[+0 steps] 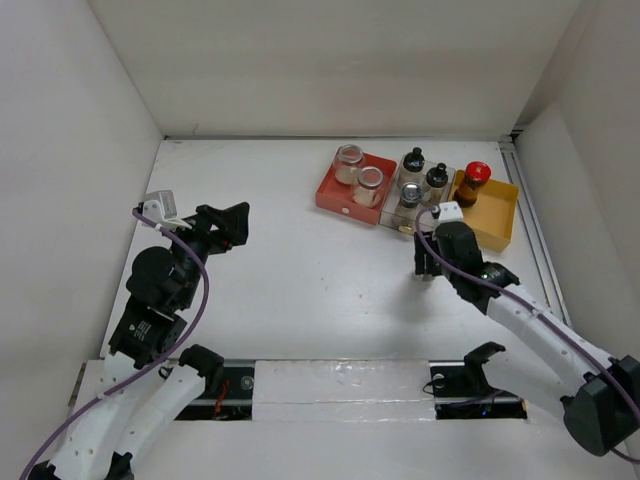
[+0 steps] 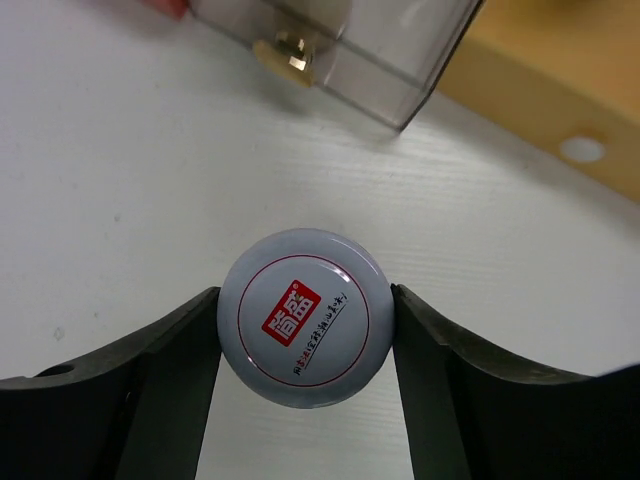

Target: Organize the condiment bottles

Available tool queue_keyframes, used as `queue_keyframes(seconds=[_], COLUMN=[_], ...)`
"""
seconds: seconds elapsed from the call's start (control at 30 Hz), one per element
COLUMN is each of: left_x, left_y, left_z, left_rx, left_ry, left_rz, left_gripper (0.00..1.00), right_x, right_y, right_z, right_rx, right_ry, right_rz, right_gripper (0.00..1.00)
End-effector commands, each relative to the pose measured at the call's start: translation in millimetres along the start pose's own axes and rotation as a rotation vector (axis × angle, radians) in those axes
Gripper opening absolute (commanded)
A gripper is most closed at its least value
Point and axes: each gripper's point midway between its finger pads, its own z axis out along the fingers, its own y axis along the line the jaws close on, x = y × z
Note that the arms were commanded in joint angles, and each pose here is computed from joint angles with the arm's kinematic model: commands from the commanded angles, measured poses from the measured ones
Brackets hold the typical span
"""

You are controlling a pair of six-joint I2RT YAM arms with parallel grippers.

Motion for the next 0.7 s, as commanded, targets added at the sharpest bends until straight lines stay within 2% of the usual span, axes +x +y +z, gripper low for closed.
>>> queue_keyframes(seconds=[0.0,0.13,0.33,0.5,0.67], left_x=[-11,-9,-5,-9,-9], left_y=[-9,-8,-10,-10,-10], left_z=[1,4,8,6,6], left_rx=[0.031,0.026,0.029,0.026,0.026], left_ry=[-0.032,-0.024,-0.004,-0.018,-0.018], left_rz=[-0.004,-0.001,-0.007,-0.009,-0.009], left_gripper=[0.83,0.86,0.92,0.95,0.95], right_x=[-126,-169,-206,-218,-221], right_y=[-27,-93,-153,-209,-239], right_z=[-51,-61,-42,-7,38], right_rx=[0.099,0.284,0.322,0.389,0.386], right_ry=[-0.401,-0.496,-0.607,-0.565,-0.523], right_rz=[0.076,0.152,0.250,0.287,0.312], right_gripper=[0.48,0.47,0.44,0.46,0.48])
